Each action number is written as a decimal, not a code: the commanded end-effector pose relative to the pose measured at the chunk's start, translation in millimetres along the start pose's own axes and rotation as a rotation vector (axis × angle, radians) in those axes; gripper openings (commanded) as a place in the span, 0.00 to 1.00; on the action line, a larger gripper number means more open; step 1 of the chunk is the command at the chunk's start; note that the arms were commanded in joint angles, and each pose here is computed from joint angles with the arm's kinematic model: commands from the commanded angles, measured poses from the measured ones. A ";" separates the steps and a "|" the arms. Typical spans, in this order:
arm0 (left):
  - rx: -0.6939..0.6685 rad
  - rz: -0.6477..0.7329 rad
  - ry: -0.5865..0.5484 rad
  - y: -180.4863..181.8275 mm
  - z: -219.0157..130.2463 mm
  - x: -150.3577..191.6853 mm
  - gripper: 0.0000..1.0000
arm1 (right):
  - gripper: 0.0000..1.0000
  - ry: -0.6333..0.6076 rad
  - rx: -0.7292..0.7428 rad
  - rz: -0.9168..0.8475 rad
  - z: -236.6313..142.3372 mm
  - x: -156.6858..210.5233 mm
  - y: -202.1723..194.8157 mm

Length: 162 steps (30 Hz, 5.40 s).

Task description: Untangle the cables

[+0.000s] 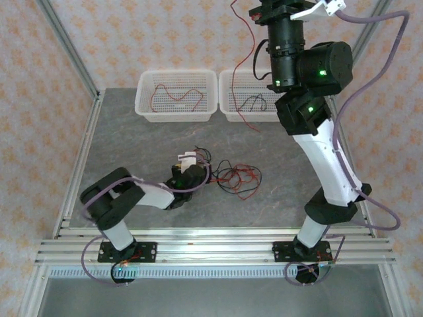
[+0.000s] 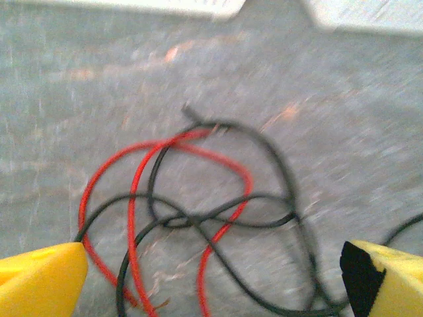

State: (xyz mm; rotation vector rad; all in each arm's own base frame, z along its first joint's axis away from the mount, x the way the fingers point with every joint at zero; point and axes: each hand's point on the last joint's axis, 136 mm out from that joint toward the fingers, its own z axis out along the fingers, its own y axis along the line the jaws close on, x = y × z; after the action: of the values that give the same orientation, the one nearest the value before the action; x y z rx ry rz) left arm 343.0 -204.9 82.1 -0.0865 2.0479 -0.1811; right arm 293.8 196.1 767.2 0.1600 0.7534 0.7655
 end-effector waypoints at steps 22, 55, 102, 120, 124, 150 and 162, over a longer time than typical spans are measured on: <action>0.036 -0.050 -0.177 18.7 -119.9 -114.6 0.99 | 0.00 -0.383 -0.152 0.091 20.6 81.6 -31.9; 0.462 0.322 -0.671 -54.4 -108.2 -371.9 0.99 | 0.00 0.079 -0.227 0.024 32.6 77.6 -13.5; 0.451 0.276 -0.821 -58.6 -181.0 -454.9 0.00 | 0.30 0.542 -0.324 0.084 -40.2 122.1 19.9; 0.131 0.183 -1.154 -21.2 -199.2 -525.2 0.00 | 1.00 0.546 -0.035 0.067 -172.7 74.8 -63.4; 0.060 0.169 -1.245 -14.6 -205.1 -540.0 0.00 | 1.00 0.563 0.007 0.055 -189.2 75.4 -75.3; -0.095 0.107 -1.411 22.0 -56.9 -553.7 0.00 | 1.00 0.691 0.275 -0.255 -247.3 150.5 -167.5; -0.276 0.135 -1.105 75.8 60.2 -450.2 0.00 | 0.97 0.837 0.306 -0.237 -275.3 201.7 -189.9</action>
State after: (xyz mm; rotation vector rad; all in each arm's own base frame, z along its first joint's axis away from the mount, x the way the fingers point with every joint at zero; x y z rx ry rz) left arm 624.5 -94.3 430.9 -0.0957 0.9790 0.1863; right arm 317.2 161.6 373.6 -0.0050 1.6699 0.4298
